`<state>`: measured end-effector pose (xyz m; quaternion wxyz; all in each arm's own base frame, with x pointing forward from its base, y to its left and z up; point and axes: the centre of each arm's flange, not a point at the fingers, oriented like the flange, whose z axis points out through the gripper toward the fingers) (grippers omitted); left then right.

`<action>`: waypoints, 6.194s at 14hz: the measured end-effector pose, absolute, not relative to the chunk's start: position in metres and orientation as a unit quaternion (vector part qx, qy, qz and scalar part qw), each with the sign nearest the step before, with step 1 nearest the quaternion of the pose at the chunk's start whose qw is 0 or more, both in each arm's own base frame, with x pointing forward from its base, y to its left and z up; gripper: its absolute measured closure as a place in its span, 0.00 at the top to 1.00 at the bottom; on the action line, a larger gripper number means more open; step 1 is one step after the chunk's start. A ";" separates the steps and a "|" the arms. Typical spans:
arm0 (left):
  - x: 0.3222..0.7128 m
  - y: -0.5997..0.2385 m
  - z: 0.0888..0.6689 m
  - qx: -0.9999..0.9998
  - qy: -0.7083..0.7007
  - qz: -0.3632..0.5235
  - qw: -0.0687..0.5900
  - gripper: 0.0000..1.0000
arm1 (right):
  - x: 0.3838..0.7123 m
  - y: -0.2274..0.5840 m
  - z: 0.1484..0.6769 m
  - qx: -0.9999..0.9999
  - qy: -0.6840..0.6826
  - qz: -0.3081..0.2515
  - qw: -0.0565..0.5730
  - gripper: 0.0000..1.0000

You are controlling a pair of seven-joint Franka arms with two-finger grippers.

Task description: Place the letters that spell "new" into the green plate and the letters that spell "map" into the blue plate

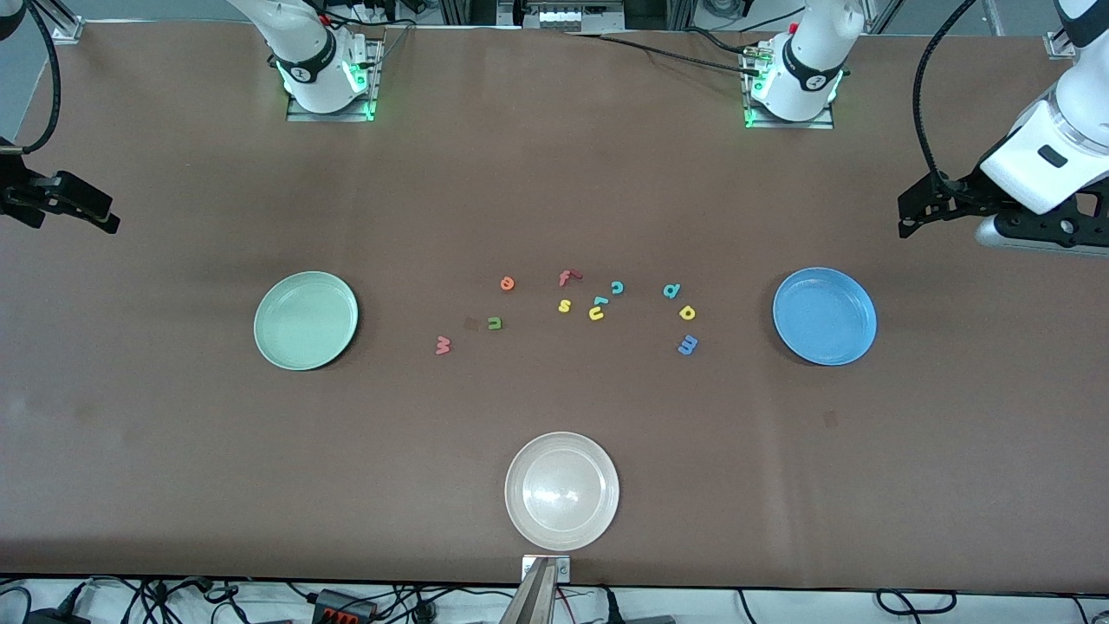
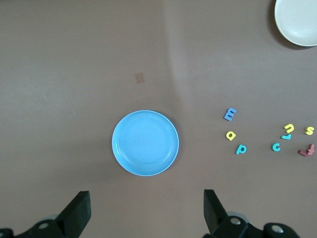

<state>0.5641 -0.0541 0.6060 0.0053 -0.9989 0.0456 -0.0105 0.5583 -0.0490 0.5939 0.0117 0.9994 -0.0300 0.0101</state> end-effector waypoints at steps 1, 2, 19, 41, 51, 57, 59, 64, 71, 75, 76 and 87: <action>0.564 -0.054 0.606 -0.999 0.046 -0.010 0.005 1.00 | 0.558 -0.049 0.594 0.999 -0.030 0.010 0.012 1.00; 0.564 -0.054 0.606 -0.999 0.046 -0.010 0.005 1.00 | 0.558 -0.049 0.594 0.999 -0.030 0.010 0.013 1.00; 0.579 -0.072 0.544 -0.996 0.061 0.069 0.007 1.00 | 0.613 0.092 0.433 0.994 0.072 -0.086 -0.005 1.00; 0.596 -0.245 0.179 -0.959 0.281 -0.002 -0.027 0.97 | 0.619 0.284 0.208 0.993 0.108 -0.032 0.021 0.69; 0.597 -0.247 0.175 -0.942 0.335 -0.009 -0.026 0.27 | 0.621 0.316 0.187 0.997 0.067 -0.014 0.018 0.61; 0.610 -0.199 0.243 -0.951 0.304 0.058 -0.018 0.27 | 0.620 0.315 0.176 0.998 0.058 -0.023 0.015 0.54; 0.613 -0.152 0.263 -0.958 0.271 0.092 -0.020 0.27 | 0.621 0.316 0.177 0.998 0.054 -0.023 0.010 0.48; 0.604 -0.070 0.233 -0.967 0.210 0.142 -0.031 0.27 | 0.623 0.315 0.179 0.999 0.048 -0.023 0.007 0.26; 0.597 -0.066 0.210 -0.966 0.205 0.152 -0.032 0.48 | 0.653 0.219 0.238 0.998 0.027 -0.062 0.016 0.26; 0.600 -0.083 0.233 -0.966 0.216 0.140 -0.033 0.86 | 0.639 0.133 0.241 0.995 0.013 -0.093 0.020 0.26; 0.598 -0.093 0.241 -0.966 0.215 0.139 -0.033 0.95 | 0.630 0.120 0.240 0.994 0.014 -0.101 0.024 0.26; 0.579 -0.224 0.191 -0.996 -0.016 0.083 -0.031 1.00 | 0.585 0.074 0.192 0.995 0.007 -0.094 0.035 0.32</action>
